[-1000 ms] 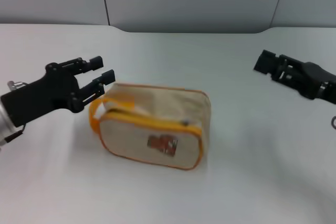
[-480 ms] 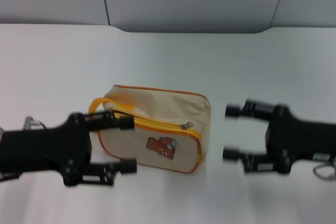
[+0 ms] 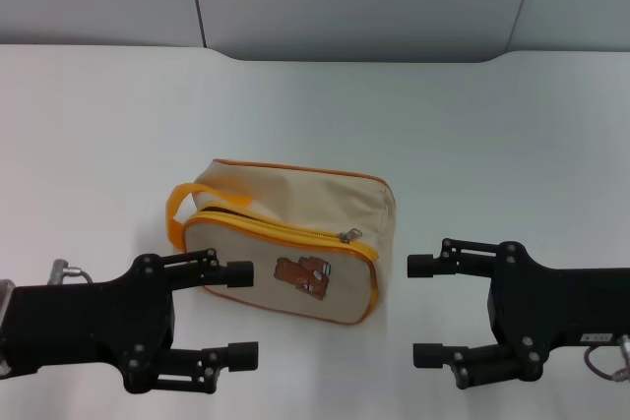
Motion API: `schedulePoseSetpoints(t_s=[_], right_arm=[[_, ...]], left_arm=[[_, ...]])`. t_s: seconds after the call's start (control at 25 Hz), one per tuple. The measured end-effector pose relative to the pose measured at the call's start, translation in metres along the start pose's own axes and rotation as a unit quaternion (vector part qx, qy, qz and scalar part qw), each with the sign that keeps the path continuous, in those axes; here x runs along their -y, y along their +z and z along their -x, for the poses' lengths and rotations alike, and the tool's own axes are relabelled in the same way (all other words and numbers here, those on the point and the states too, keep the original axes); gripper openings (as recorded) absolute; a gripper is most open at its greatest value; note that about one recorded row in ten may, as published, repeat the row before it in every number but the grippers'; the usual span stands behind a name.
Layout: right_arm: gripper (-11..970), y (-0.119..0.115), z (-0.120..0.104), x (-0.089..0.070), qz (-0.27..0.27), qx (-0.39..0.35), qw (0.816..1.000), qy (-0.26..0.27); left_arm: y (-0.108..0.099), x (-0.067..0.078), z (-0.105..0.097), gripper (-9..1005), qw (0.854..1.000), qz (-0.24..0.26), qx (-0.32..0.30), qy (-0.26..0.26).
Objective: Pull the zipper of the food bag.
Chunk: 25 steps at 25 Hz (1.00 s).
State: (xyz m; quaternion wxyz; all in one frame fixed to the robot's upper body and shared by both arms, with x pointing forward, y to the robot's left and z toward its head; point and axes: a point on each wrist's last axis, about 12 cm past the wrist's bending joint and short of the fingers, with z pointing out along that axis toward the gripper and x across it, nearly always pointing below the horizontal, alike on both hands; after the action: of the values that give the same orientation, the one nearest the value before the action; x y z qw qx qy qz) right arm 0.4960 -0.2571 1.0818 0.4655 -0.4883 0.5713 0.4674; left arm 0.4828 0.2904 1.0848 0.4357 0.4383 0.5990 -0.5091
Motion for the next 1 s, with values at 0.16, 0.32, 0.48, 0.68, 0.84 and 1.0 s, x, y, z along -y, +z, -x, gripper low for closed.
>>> schedulePoseSetpoints(t_s=[0.16, 0.32, 0.48, 0.68, 0.84, 1.0], right_arm=[[831, -0.0003, 0.0012, -0.0003, 0.001, 0.005, 1.0, -0.002], [831, -0.0003, 0.0016, 0.0, 0.001, 0.006, 1.0, -0.002], [831, -0.0007, 0.002, 0.0005, -0.001, 0.007, 1.0, -0.003], [831, -0.0008, 0.0021, 0.0006, -0.001, 0.007, 1.0, -0.003], [831, 0.0009, 0.0018, 0.0, 0.0, 0.009, 1.0, -0.003], [831, 0.0022, 0.0015, -0.0005, 0.001, 0.009, 1.0, -0.002]], left_arm=[[-0.0023, 0.0017, -0.0017, 824, 1.0, 0.002, 0.0, 0.004], [-0.0035, 0.0029, -0.0028, 824, 1.0, 0.003, 0.0, 0.005], [-0.0035, 0.0029, -0.0028, 824, 1.0, 0.003, -0.001, 0.005], [-0.0039, 0.0028, -0.0026, 824, 1.0, 0.003, -0.001, 0.005], [-0.0043, 0.0026, -0.0025, 824, 1.0, 0.004, -0.002, 0.006], [-0.0043, 0.0025, -0.0025, 824, 1.0, 0.004, -0.002, 0.006]])
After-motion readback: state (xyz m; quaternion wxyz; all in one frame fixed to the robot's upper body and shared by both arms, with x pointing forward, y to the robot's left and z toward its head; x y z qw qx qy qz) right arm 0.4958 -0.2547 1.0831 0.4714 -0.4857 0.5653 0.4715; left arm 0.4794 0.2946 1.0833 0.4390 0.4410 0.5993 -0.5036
